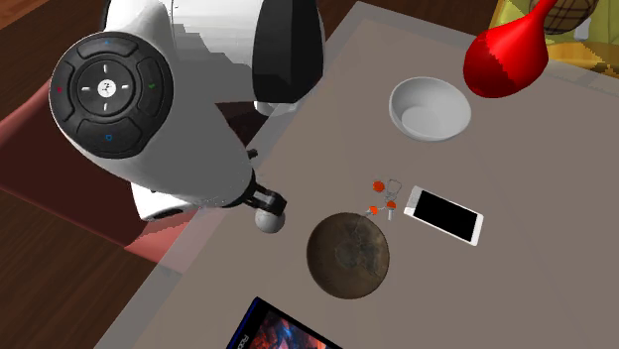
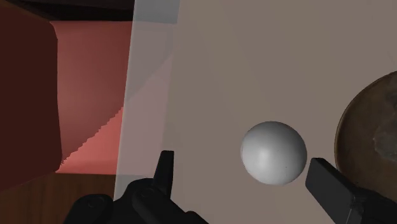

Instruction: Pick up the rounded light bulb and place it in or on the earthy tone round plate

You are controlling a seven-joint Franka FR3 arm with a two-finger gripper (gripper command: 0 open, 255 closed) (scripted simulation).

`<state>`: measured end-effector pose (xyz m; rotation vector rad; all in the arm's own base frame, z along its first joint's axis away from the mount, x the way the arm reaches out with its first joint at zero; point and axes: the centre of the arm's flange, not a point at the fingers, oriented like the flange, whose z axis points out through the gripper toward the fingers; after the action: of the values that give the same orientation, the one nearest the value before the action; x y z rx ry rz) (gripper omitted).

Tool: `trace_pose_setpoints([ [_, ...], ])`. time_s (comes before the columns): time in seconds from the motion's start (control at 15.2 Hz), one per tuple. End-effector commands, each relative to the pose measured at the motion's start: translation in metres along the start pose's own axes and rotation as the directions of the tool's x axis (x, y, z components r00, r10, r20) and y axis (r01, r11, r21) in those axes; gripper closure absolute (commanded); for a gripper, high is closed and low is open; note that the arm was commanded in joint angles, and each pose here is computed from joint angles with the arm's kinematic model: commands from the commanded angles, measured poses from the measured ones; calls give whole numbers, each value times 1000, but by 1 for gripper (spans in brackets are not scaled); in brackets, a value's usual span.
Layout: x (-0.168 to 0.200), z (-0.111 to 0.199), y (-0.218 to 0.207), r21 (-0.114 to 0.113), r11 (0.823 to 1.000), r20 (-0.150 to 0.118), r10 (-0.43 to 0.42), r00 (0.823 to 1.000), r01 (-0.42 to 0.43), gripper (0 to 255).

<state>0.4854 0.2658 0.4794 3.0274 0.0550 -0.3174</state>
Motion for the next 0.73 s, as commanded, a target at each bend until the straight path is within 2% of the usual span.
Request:
trace_pose_setpoints([
  [0.0, 18, 10, -22, -4, 1000, 11, -13, 1000, 13, 0],
  [0.2, 35, 18, -47, -10, 1000, 24, -27, 999, 27, 0],
  [0.66, 34, 58, -46, -10, 1000, 24, -27, 999, 27, 0],
])
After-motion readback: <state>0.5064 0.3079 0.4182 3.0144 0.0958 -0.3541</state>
